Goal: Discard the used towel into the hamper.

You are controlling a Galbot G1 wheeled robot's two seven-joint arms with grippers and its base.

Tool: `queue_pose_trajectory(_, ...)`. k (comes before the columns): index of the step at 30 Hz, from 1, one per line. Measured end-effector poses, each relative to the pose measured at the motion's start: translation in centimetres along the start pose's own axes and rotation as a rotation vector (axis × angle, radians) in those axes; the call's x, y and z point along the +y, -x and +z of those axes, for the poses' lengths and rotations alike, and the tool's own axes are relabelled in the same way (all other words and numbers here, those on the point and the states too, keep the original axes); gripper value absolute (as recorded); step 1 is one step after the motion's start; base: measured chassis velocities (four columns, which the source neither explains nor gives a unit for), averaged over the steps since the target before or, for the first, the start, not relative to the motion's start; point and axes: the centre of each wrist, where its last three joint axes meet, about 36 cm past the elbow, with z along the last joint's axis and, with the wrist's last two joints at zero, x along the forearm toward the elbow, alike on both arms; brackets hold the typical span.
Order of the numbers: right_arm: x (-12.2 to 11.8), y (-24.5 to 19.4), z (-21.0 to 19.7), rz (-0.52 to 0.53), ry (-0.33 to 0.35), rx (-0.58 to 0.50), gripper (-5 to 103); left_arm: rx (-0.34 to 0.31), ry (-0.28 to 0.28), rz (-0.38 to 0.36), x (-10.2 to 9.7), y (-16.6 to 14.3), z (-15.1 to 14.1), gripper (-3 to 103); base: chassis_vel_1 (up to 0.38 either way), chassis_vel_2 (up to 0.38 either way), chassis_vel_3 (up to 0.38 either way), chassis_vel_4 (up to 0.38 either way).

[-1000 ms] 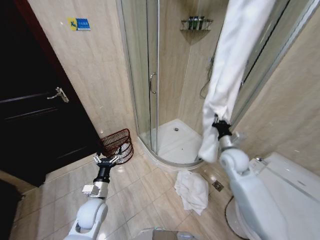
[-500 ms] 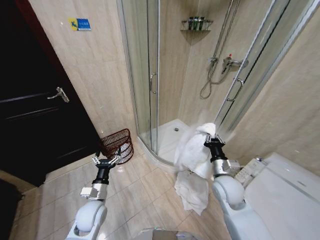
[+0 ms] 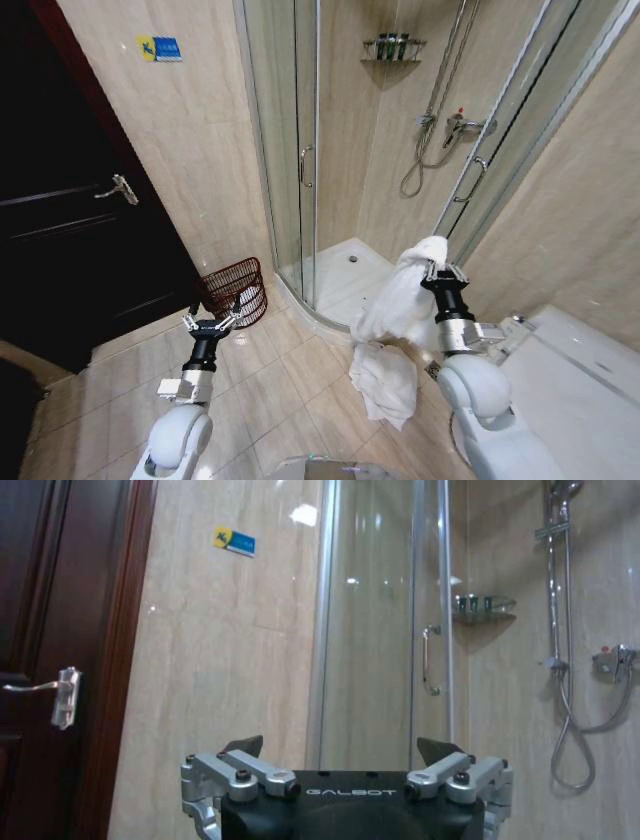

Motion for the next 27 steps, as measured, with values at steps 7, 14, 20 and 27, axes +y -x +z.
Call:
queue_pose_trajectory(7, 0.2, -1.0, -0.3, 0.001, -0.016, 0.035, 4, 0.002, -0.001, 0.007, -0.4, 0.3, -0.2, 100, 0.0, 0.0, 0.0, 0.0)
queue_pose_trajectory(14, 1.0, -1.4, 0.6, -0.013, -0.05, 0.058, 4, 0.002, 0.007, 0.016, -0.3, 0.2, -0.2, 100, 0.0, 0.0, 0.0, 0.0)
queue_pose_trajectory(20, 1.0, -1.3, 1.0, -0.018, -0.057, 0.065, 4, 0.002, 0.007, 0.019, -0.3, 0.2, -0.2, 100, 0.0, 0.0, 0.0, 0.0)
queue_pose_trajectory(27, 1.1, -1.5, 1.2, -0.033, -0.06, 0.06, 4, 0.023, 0.004, 0.031, -0.5, -0.1, -0.1, 100, 0.0, 0.0, 0.0, 0.0)
